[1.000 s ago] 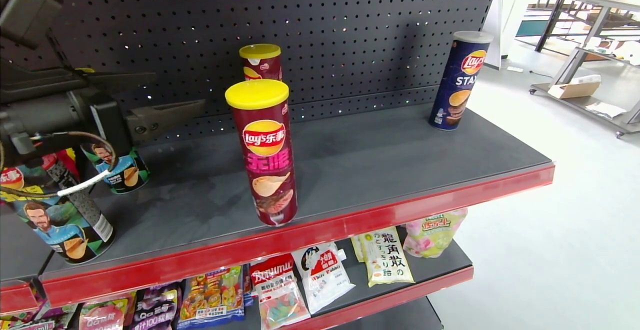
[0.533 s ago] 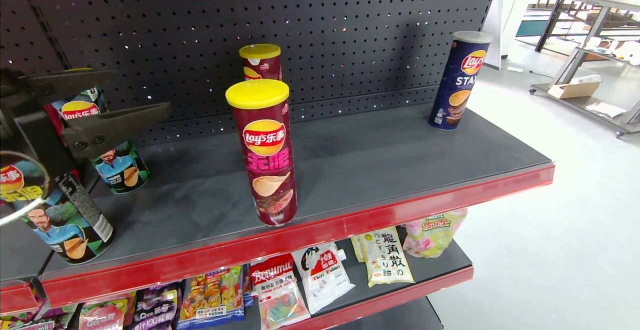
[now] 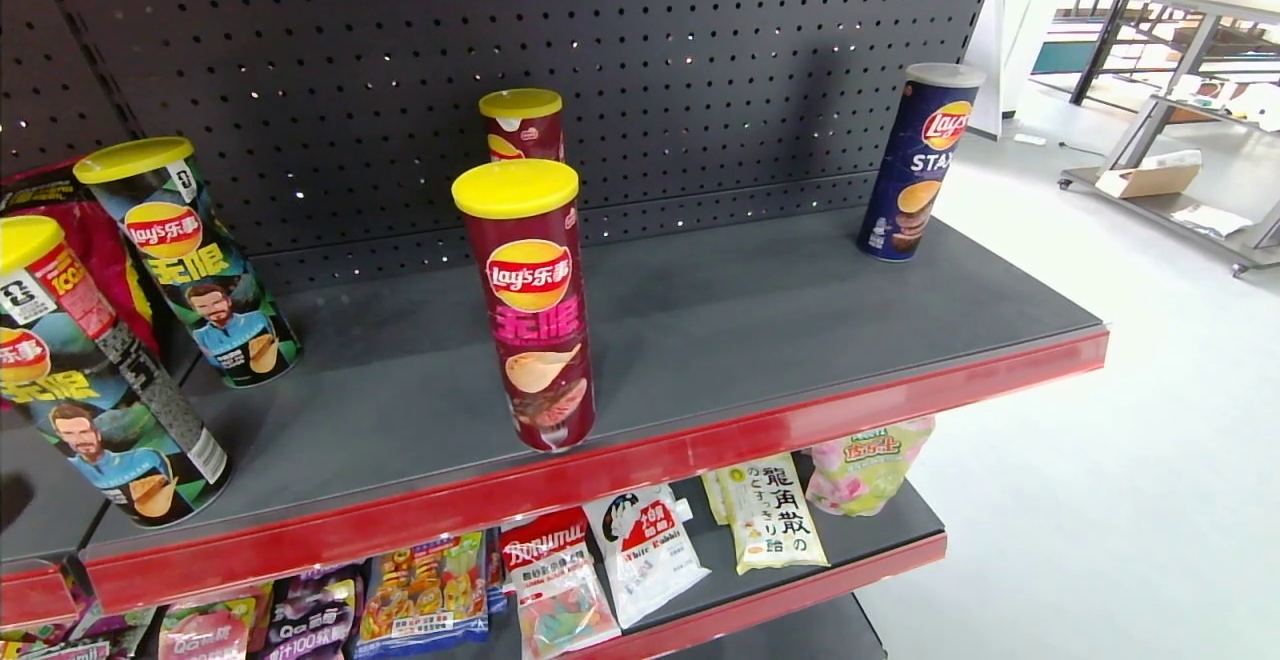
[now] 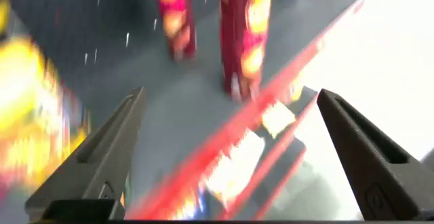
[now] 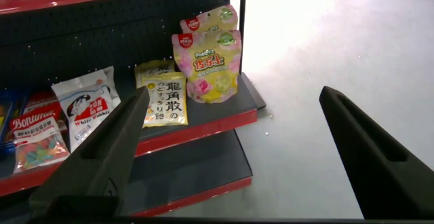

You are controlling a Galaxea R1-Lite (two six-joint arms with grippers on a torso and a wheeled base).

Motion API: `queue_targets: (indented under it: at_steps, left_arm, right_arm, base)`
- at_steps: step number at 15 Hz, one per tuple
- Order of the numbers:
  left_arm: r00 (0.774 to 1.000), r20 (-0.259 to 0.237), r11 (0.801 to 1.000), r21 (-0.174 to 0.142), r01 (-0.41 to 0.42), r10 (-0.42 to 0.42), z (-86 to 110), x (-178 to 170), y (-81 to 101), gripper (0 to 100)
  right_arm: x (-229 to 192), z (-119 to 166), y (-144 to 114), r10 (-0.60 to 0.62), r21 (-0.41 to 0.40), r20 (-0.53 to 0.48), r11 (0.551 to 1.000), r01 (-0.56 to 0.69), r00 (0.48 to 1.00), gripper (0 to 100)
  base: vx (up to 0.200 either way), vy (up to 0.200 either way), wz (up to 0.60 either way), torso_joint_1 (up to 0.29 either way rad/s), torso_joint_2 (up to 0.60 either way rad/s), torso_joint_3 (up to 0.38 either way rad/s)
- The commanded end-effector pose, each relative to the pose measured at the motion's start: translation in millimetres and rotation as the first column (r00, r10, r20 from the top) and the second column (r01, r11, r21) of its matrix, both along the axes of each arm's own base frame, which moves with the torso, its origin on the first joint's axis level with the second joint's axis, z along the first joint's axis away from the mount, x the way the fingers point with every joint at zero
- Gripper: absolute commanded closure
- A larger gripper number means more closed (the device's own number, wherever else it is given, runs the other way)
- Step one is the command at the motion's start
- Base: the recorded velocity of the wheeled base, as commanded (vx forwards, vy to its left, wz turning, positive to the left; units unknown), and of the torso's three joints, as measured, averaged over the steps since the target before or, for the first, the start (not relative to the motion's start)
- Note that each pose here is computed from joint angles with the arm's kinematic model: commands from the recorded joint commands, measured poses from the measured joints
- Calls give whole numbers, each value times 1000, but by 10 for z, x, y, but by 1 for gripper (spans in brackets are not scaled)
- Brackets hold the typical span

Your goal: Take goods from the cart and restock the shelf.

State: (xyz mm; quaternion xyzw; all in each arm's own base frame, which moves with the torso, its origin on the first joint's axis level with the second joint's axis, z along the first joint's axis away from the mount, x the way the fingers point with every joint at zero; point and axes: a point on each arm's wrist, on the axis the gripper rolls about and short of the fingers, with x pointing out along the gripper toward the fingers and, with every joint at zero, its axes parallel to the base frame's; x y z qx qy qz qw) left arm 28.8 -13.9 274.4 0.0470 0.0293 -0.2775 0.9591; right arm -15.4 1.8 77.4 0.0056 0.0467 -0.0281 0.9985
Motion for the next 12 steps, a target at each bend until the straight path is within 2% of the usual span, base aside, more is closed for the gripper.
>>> queue_targets:
  at_steps: [1, 2, 3, 5, 6, 9, 10, 11, 12]
  left_arm:
    - [996, 37, 995, -66, -77, 80, -223, -658, 149, 0]
    - [994, 34, 991, -83, -105, 108, -239, -685, 159, 0]
    - [982, 30, 980, -82, -184, 187, -282, -688, 178, 0]
    - [958, 1, 956, -67, -284, 285, -380, -637, 192, 0]
    - [958, 0, 956, -66, -286, 287, -384, -635, 192, 0]
    - [908, 4, 907, -30, -419, 420, -430, -626, 217, 0]
    - [861, -3, 861, 8, -509, 509, -485, -587, 233, 0]
    - [853, -2, 853, 27, -521, 521, -516, -580, 235, 0]
    - [853, 14, 849, 86, -522, 522, -652, -590, 237, 0]
  right_arm:
    - [1, 1, 0, 1, 0, -1, 1000, -1, 1000, 0]
    - [1, 1, 0, 1, 0, -1, 1000, -1, 1000, 0]
    - [1, 1, 0, 1, 2, -1, 1000, -1, 1000, 0]
    - [1, 1, 0, 1, 2, -1, 1000, -1, 1000, 0]
    - [1, 1, 0, 1, 0, -1, 1000, -1, 1000, 0]
    - [1, 1, 0, 1, 0, -1, 1000, -1, 1000, 0]
    - [1, 1, 0, 1, 0, -1, 1000, -1, 1000, 0]
    - [1, 1, 0, 1, 0, -1, 1000, -1, 1000, 0]
    - [1, 1, 0, 1, 0, -1, 1000, -1, 1000, 0]
  base:
    - [0, 0, 0, 0, 0, 0]
    - [0, 0, 0, 0, 0, 0]
    - [0, 0, 0, 0, 0, 0]
    - [0, 0, 0, 0, 0, 0]
    - [0, 0, 0, 0, 0, 0]
    - [0, 0, 0, 0, 0, 0]
    - [0, 0, 0, 0, 0, 0]
    - [0, 0, 0, 0, 0, 0]
    - [0, 0, 0, 0, 0, 0]
